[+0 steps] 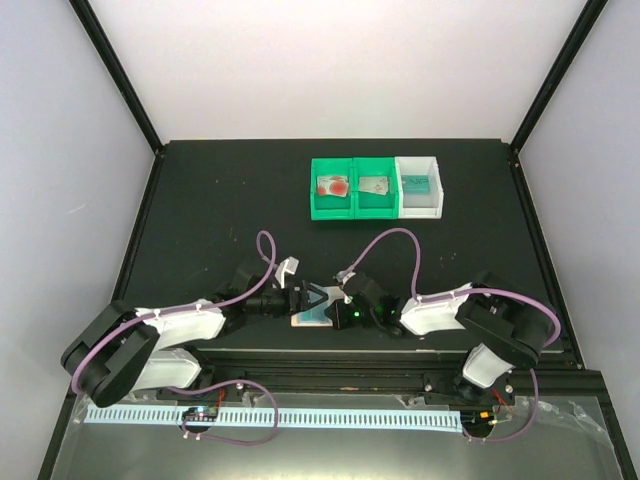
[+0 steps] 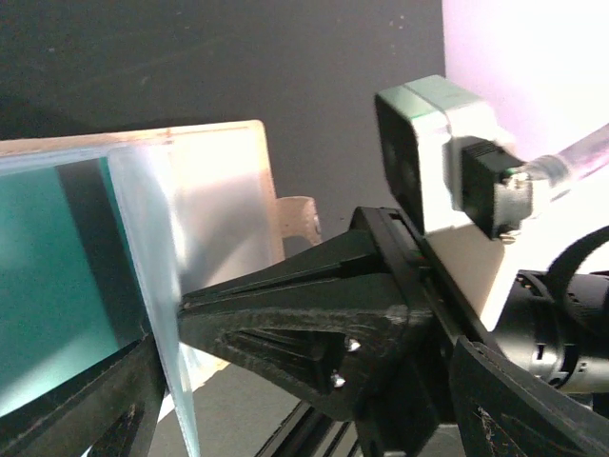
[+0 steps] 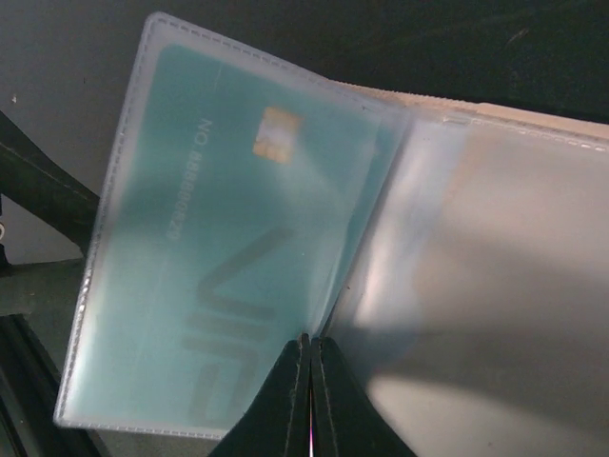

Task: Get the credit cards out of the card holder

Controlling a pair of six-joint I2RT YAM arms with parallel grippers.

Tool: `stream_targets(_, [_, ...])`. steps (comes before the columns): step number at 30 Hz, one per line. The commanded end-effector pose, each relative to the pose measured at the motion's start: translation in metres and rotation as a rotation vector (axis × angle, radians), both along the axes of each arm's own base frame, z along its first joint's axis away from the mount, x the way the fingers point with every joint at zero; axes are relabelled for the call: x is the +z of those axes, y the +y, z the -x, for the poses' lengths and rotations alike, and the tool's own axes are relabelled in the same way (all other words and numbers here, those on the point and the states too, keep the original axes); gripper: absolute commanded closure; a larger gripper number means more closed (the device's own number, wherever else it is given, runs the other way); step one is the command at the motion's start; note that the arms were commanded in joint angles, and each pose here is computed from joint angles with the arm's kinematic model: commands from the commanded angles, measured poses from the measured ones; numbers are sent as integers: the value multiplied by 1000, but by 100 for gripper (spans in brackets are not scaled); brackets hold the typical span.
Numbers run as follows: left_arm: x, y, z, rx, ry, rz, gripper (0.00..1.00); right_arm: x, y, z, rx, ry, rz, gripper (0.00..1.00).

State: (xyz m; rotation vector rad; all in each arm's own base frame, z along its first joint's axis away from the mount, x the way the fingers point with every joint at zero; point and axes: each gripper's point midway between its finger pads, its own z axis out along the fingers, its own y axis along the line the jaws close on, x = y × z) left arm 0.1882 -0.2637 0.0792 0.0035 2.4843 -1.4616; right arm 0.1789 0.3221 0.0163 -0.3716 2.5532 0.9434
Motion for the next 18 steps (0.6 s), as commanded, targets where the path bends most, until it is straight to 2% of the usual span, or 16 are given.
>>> stream_targets(1, [28,-15,-4,-31,-49,105,17,-18,-15,7,-11,31,53,95])
stream_targets(4, [32,-20,-2,-42,-48,130,18,-12,-16,4,-30,4,23,94])
stream_targets(13, [20,-36,1,-76,-7,114,20,4,-29,-1,-112,-53,-52,80])
stream_targets(18, [29,-45,-1,-92,-41,119,21,10,-39,-2,-147,-74,-61,80])
